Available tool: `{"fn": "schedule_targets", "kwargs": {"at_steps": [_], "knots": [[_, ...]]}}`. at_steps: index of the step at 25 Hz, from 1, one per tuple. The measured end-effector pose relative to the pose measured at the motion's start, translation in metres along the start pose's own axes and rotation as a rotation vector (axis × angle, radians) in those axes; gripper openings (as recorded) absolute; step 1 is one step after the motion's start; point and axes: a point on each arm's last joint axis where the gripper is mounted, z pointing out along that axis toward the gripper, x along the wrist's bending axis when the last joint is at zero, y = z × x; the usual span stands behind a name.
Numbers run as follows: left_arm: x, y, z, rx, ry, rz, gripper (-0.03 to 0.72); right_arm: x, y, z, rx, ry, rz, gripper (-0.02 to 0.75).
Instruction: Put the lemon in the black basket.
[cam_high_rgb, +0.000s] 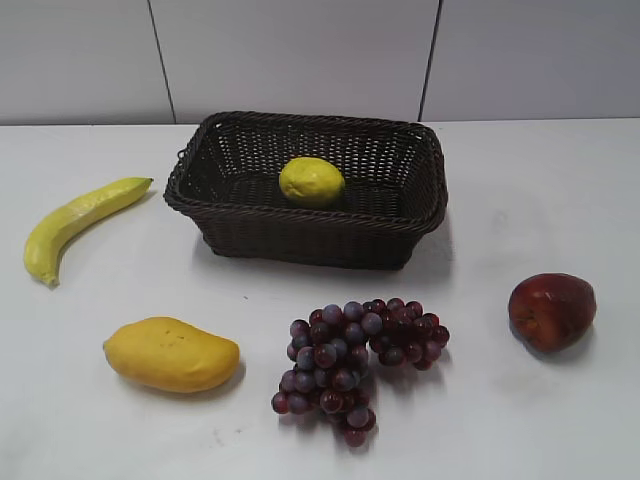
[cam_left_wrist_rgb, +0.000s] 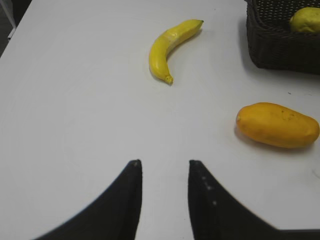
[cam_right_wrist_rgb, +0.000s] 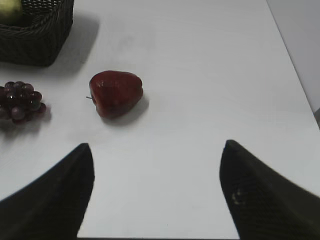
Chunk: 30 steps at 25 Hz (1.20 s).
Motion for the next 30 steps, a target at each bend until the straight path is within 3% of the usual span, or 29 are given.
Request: {"fn": "schedule_targets", "kwargs": {"at_steps": [30], "knots": [[0.0000, 0.0000, 0.0000, 0.000, 0.000, 0.000, 0.237, 0.0003, -0.0016, -0.0029, -0.021, -0.001, -0.002, 0.590]]}}
